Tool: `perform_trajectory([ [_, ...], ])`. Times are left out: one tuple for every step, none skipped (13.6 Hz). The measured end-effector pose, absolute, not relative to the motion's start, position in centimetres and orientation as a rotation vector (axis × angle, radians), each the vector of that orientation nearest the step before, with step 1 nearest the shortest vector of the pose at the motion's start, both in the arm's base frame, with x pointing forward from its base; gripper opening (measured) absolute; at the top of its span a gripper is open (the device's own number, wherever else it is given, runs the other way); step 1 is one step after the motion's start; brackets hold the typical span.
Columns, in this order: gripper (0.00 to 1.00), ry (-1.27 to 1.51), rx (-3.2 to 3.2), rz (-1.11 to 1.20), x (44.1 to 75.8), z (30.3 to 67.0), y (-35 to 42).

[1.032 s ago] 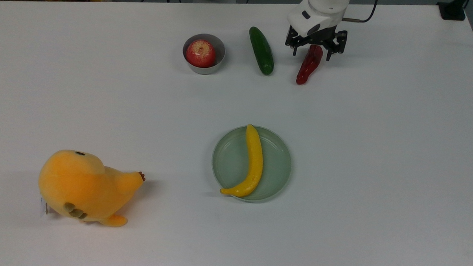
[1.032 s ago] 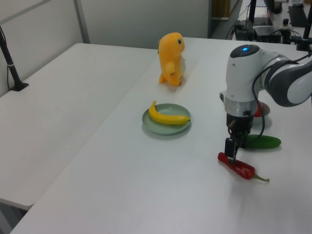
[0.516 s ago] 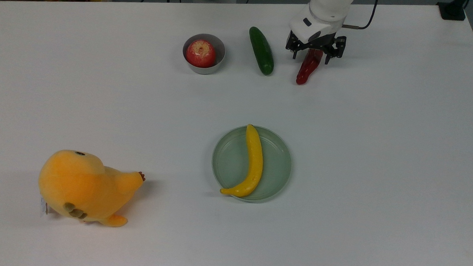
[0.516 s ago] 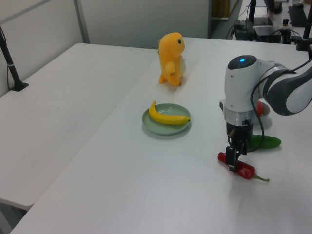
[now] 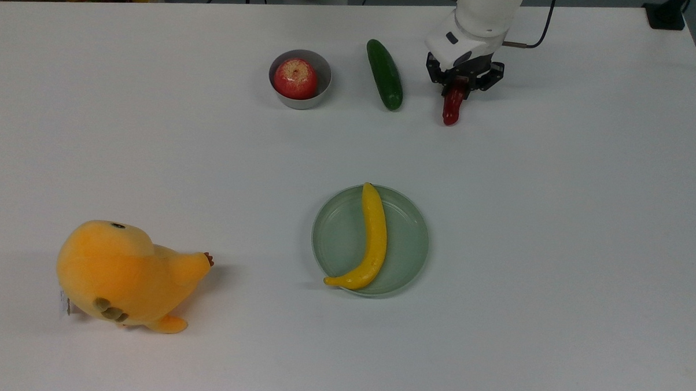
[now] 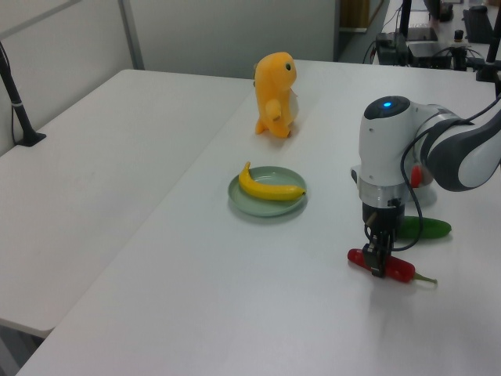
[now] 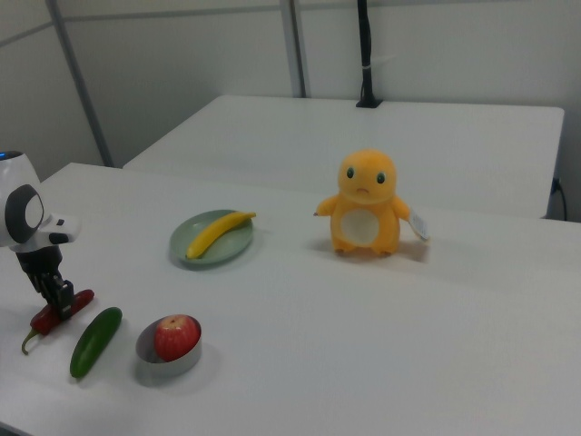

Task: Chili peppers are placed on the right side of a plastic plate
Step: 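Lift the red chili pepper up off the table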

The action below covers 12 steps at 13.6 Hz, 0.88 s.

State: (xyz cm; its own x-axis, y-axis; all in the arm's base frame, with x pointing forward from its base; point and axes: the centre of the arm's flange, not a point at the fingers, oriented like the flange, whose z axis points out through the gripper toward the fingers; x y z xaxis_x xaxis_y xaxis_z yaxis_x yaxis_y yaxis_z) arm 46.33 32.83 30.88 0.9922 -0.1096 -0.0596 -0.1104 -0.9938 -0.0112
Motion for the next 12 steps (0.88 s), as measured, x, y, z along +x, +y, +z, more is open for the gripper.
perform_trajectory([
  [0.40, 0.172, -3.121, 0.092, 46.3, 30.9, 32.8],
  [0.40, 0.172, -3.121, 0.092, 46.3, 30.9, 32.8],
  [0.40, 0.173, -3.121, 0.092, 46.3, 30.9, 32.8],
  [0.40, 0.173, -3.120, 0.090, 46.4, 30.9, 32.9],
  [0.40, 0.174, -3.119, 0.087, 46.4, 31.0, 32.9],
  [0.40, 0.175, -3.118, 0.081, 46.6, 31.2, 32.8],
  [0.40, 0.177, -3.117, 0.071, 46.7, 31.6, 32.8],
  [0.40, 0.178, -3.124, 0.068, 46.9, 32.1, 32.7],
  [0.40, 0.178, -3.143, 0.078, 47.2, 33.4, 32.6],
  [0.40, 0.176, -3.161, 0.086, 47.7, 35.4, 32.7],
  [0.40, 0.176, -3.174, 0.084, 48.2, 37.8, 32.8],
  [0.40, 0.171, -3.183, 0.085, 48.5, 39.5, 32.9],
])
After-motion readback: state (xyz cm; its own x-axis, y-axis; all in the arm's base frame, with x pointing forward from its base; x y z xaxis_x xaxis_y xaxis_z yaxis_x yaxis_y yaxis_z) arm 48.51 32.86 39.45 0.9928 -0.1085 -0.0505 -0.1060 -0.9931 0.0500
